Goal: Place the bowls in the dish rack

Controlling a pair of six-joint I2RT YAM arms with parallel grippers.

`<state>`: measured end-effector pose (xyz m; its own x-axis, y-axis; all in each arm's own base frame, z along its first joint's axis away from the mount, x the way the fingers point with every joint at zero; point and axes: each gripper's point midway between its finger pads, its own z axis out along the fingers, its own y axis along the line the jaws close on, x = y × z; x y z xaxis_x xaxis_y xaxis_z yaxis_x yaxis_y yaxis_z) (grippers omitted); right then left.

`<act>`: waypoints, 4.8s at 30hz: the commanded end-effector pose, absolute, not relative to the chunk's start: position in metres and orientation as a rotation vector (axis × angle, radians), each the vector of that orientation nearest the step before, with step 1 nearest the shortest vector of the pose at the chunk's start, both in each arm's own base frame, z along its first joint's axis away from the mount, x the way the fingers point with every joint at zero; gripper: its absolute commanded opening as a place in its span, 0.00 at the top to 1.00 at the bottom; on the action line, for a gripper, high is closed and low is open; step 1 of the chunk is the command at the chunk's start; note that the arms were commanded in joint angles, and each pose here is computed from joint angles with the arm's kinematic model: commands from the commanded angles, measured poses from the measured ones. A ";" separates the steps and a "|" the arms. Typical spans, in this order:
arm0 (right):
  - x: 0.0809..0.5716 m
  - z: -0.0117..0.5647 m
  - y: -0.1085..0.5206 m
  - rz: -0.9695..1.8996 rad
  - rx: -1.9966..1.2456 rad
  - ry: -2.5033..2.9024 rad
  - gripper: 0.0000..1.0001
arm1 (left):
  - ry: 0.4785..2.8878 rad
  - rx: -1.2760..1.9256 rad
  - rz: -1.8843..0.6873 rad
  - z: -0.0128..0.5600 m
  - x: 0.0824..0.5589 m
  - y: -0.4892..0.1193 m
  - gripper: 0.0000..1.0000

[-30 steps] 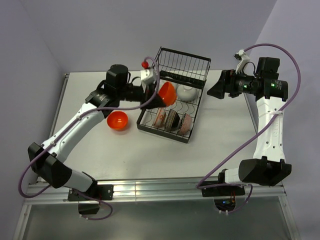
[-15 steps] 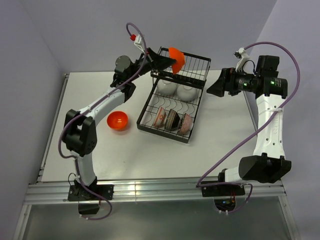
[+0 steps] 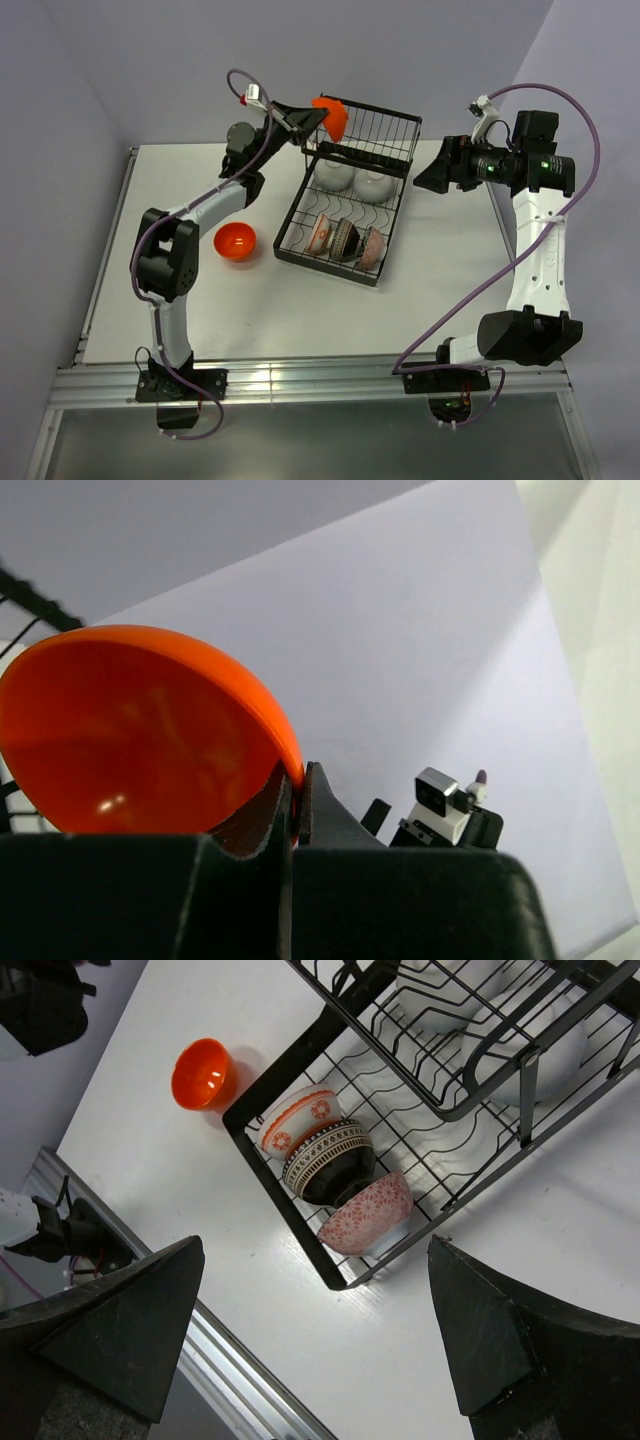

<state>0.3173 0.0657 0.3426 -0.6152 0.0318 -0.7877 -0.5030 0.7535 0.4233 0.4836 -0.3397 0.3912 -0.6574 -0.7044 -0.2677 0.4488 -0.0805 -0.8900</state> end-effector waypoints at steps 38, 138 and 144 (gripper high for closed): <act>0.446 0.410 0.125 0.723 -0.205 1.822 0.52 | 1.568 -0.548 -1.837 0.344 0.471 -0.334 0.85; 0.499 0.327 0.253 0.448 -0.826 1.859 0.00 | 1.674 -0.033 -1.551 0.366 0.409 -0.253 0.16; 0.501 0.321 0.257 0.416 -0.848 1.862 0.00 | 1.674 -0.039 -1.552 0.366 0.410 -0.252 0.16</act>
<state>0.4951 0.2527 0.3063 -0.3038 -0.3592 -0.8824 -0.7159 0.6972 -0.0374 0.4190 -0.2547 0.3410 -0.6909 -0.5341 -0.4872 0.4153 0.2584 -0.8722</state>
